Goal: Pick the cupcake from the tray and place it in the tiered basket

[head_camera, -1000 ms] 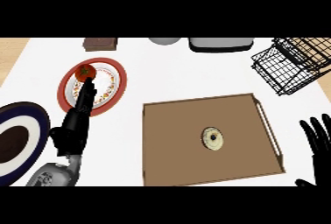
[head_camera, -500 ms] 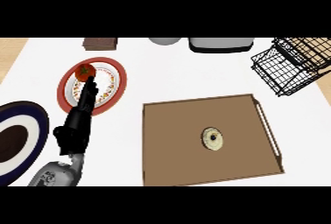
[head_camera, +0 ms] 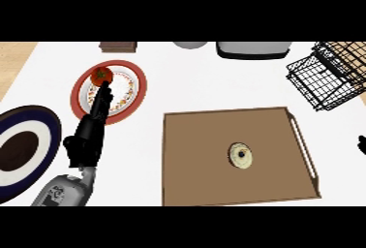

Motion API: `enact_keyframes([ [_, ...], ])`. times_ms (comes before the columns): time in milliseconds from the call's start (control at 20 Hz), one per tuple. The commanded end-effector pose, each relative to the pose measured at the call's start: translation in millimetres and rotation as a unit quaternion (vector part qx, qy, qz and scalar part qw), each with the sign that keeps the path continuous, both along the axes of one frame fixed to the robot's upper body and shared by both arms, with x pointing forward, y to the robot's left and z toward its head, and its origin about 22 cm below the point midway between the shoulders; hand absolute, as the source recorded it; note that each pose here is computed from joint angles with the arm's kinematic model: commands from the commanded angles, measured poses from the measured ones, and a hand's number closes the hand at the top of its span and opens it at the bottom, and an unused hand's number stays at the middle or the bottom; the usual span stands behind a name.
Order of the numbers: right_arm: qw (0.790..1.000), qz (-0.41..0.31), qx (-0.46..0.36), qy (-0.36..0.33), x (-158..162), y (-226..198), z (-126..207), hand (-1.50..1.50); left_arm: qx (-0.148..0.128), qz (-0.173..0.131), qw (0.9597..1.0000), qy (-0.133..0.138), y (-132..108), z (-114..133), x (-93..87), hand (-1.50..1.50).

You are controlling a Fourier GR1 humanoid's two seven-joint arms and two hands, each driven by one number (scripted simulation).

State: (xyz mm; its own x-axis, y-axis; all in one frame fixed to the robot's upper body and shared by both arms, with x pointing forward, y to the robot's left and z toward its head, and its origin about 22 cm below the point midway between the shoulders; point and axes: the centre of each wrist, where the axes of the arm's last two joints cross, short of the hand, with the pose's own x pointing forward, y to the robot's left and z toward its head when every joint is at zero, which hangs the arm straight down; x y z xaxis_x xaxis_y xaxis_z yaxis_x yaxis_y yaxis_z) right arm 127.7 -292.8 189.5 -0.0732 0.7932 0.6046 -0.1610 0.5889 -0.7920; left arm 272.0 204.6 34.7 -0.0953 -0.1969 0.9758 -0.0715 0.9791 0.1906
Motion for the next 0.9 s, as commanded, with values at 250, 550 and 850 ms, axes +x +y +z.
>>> enact_keyframes([
  [250, 0.997, -0.025, -0.051, 0.043, -7.7, 61.9, 27.0, -1.50, 0.000, -0.021, 0.9997, -0.009, -2.9, -3.4, -0.6, 0.00],
  [550, 0.990, -0.029, -0.097, 0.099, 19.9, 86.1, 28.7, -1.50, -0.002, -0.021, 0.9998, -0.003, -12.5, 3.1, 15.0, 0.00],
  [850, 0.984, -0.033, -0.108, 0.140, 31.6, 105.1, 4.8, -1.50, -0.006, -0.007, 1.0000, 0.000, -12.4, -7.1, 2.0, 0.00],
])
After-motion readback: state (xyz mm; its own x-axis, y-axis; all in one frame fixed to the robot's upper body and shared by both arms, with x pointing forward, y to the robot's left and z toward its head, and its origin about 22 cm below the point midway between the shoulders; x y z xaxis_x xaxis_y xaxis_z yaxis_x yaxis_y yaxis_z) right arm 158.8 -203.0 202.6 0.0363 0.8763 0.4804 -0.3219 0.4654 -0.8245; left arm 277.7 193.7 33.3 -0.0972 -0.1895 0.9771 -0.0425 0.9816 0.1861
